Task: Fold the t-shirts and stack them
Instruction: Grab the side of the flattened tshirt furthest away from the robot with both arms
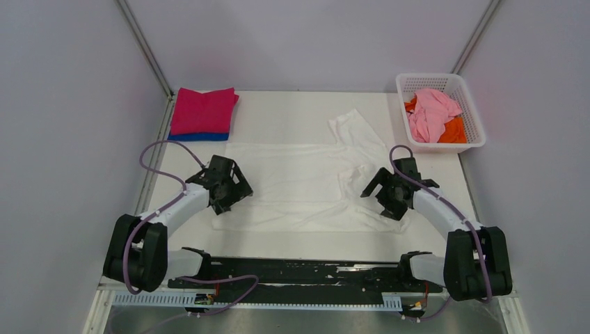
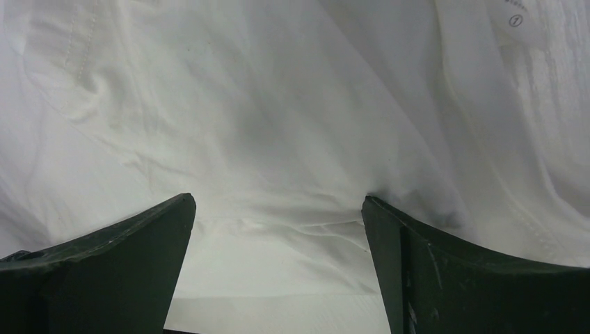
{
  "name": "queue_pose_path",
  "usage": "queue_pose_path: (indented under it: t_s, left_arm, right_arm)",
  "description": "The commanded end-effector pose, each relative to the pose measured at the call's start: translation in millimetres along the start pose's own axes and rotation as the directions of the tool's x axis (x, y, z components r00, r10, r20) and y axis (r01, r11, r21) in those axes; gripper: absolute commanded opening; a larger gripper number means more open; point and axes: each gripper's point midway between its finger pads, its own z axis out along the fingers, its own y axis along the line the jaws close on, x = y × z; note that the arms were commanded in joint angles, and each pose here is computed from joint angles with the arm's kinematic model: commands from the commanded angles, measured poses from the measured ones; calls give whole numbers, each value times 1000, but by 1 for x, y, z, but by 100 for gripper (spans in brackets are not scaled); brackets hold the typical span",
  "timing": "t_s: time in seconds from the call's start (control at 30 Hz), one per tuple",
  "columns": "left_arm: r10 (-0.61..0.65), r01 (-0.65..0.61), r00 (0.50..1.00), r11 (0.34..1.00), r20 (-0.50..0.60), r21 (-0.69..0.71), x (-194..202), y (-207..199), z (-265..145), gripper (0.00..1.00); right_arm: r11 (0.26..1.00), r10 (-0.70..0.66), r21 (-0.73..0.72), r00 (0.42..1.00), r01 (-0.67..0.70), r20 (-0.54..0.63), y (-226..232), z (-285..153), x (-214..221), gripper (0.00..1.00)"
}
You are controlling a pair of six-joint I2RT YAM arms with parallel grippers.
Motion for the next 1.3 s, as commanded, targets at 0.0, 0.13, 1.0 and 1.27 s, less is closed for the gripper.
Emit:
queue_pose_path:
  t_s: [0.0, 0.13, 1.0, 1.27]
  left_arm:
    - [-37, 20, 992, 990, -121, -141, 44, 45, -10, 100]
    - [-37, 24, 994, 991, -100, -129, 41, 45, -16, 100]
    - [-5, 54, 962, 984, 274, -171, -196, -39, 14, 95]
    - [-6, 72, 966, 966, 259, -247, -224, -34, 63, 82]
  right_arm:
    - [996, 22, 92, 1000, -20, -21, -26, -7, 18, 100]
    - [998, -58, 23, 998, 58, 29, -11, -15, 5, 100]
    - [949, -195, -163, 908, 270, 370, 70, -51, -82, 100]
    - [954, -215, -121, 907, 274, 361, 62, -39, -84, 100]
